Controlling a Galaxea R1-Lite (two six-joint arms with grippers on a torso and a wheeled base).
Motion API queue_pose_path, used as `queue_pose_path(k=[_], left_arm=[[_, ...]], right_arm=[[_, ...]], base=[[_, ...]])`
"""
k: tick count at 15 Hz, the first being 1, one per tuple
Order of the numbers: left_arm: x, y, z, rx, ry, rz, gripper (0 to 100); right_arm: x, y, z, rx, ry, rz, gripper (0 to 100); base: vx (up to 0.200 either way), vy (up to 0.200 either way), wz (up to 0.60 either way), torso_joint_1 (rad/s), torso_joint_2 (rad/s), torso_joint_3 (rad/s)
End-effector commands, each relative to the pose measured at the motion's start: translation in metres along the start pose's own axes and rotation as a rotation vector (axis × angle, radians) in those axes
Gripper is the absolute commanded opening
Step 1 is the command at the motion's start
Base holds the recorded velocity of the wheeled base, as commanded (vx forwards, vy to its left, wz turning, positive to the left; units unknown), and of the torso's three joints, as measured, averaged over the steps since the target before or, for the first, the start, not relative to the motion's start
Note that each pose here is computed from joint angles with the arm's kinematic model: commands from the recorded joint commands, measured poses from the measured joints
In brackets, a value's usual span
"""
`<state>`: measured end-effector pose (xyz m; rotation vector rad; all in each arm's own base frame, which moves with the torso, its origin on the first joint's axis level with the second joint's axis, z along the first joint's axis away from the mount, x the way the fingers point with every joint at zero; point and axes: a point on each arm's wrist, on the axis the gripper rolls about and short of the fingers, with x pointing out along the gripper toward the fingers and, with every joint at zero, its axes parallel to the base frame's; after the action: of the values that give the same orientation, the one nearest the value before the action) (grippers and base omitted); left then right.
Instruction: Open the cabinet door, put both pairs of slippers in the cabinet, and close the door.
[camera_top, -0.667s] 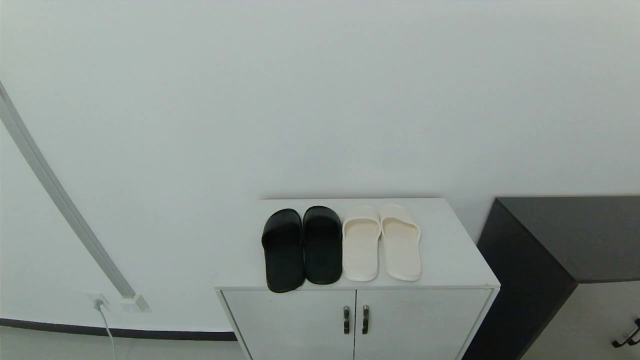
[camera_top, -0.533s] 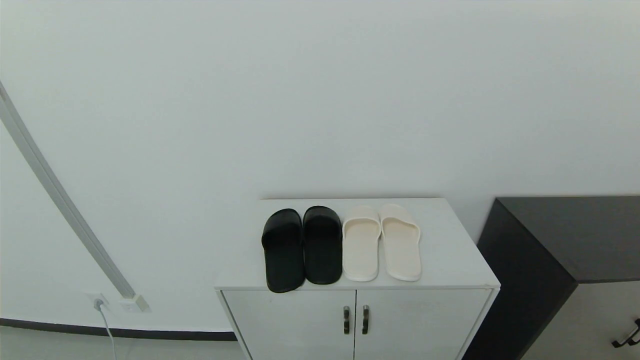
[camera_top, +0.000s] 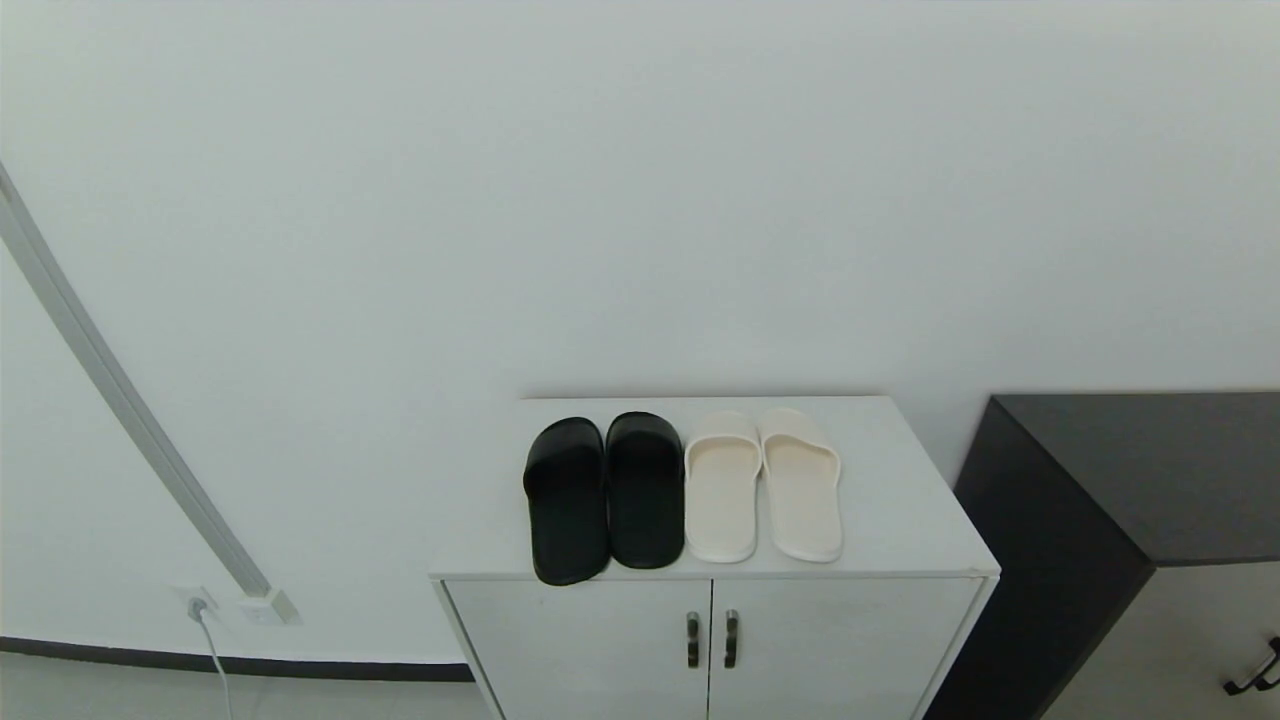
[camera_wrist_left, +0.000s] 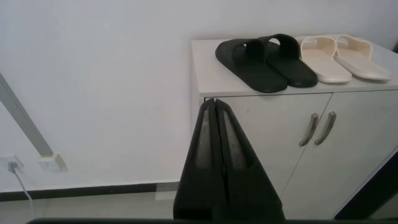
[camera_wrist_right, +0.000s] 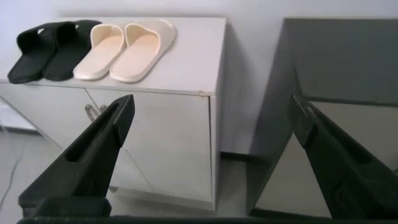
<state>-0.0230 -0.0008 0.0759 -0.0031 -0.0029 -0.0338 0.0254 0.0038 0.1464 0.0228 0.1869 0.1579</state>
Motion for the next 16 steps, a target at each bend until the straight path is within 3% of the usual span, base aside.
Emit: queue_pose_path(k=[1,4,8,13,16], left_arm=[[0.0,0.0,0.0,0.0,0.003,0.0,0],[0.0,0.0,0.0,0.002,0.001,0.0,0],[0.0,0.0,0.0,0.002,0.001,0.0,0],[0.0,0.0,0.0,0.002,0.003,0.0,0],[0.0,0.0,0.0,0.002,0.001,0.0,0]], right_arm=[[0.047,0.003,0.025,-0.01,0.125,0.091,100],[0.091,0.038,0.061,0.026,0.144,0.191,100],[0.14,0.099,0.079,0.039,0.171,0.2,100],[0.205,0.16,0.063,0.044,0.225,0.096,100],[0.248,0.192,0.044,0.028,0.198,-0.006,100]], base=[[0.0,0.0,0.0,0.0,0.0,0.0],[0.0,0.0,0.0,0.0,0.0,0.0],[0.0,0.0,0.0,0.0,0.0,0.0],[0.0,0.0,0.0,0.0,0.0,0.0],[0.0,0.0,0.0,0.0,0.0,0.0]])
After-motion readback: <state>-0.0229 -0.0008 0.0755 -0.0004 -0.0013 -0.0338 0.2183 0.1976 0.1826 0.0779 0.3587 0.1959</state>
